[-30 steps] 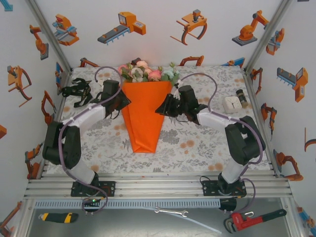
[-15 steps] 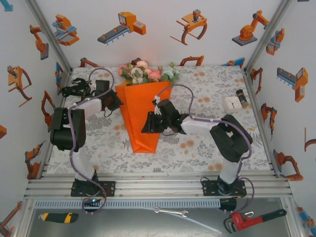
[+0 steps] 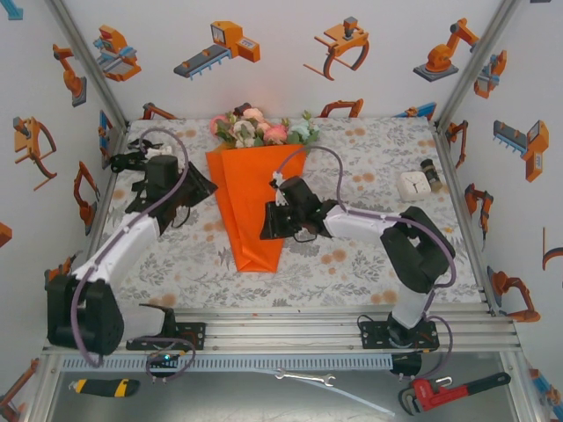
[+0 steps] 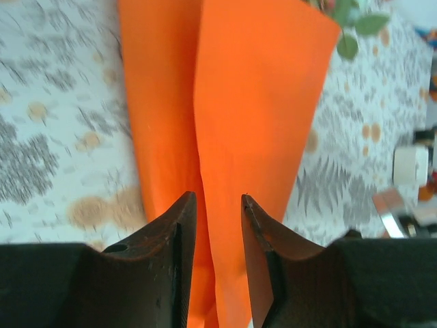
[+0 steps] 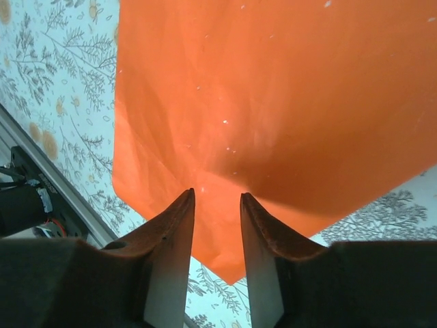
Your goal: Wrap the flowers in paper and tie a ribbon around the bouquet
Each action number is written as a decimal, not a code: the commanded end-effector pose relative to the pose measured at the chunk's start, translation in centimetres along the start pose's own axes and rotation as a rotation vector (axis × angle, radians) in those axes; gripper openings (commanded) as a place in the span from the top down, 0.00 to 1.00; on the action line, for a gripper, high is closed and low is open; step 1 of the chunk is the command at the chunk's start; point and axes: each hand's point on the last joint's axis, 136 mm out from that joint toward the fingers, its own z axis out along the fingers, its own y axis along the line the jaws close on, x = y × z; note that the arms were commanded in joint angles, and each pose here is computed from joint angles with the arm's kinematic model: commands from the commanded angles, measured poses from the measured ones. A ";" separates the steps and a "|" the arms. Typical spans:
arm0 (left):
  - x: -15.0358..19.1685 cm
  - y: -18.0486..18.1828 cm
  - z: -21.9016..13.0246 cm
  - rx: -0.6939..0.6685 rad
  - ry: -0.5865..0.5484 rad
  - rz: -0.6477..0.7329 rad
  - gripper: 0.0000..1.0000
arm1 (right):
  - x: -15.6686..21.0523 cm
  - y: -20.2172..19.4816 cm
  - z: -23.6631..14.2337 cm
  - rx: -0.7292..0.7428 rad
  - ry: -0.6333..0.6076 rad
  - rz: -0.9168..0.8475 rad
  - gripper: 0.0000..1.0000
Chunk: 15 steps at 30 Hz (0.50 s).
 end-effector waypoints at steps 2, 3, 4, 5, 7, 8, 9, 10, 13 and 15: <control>4.1 0.3 -2.6 -0.015 0.068 0.103 0.65 | 2.3 2.7 2.8 -0.083 0.075 -0.033 0.69; 4.7 0.7 -3.1 -0.021 0.071 0.105 0.65 | 2.6 2.8 3.2 -0.092 0.088 -0.022 0.70; 5.0 1.2 -3.5 -0.033 0.071 0.105 0.65 | 2.7 2.9 3.4 -0.095 0.097 -0.018 0.70; 5.3 1.9 -3.9 -0.053 0.068 0.107 0.64 | 2.6 3.1 3.2 -0.095 0.097 -0.020 0.70; 5.4 2.8 -4.7 -0.091 0.050 0.115 0.64 | 1.6 3.8 2.1 -0.094 0.071 -0.055 0.70; 5.1 3.0 -5.1 -0.101 0.029 0.117 0.63 | 0.9 4.4 1.3 -0.101 0.052 -0.080 0.69; 4.8 3.1 -5.4 -0.108 0.013 0.118 0.62 | 0.3 4.9 0.6 -0.109 0.039 -0.096 0.68; 4.3 3.1 -5.7 -0.117 -0.008 0.116 0.61 | -0.5 5.6 -0.3 -0.120 0.023 -0.108 0.67; 2.3 3.7 -6.5 -0.189 -0.060 0.097 0.58 | -3.2 6.8 -3.2 -0.165 -0.053 -0.111 0.64; 0.3 4.4 -6.8 -0.255 -0.101 0.075 0.58 | -5.2 6.5 -5.4 -0.151 -0.132 -0.107 0.62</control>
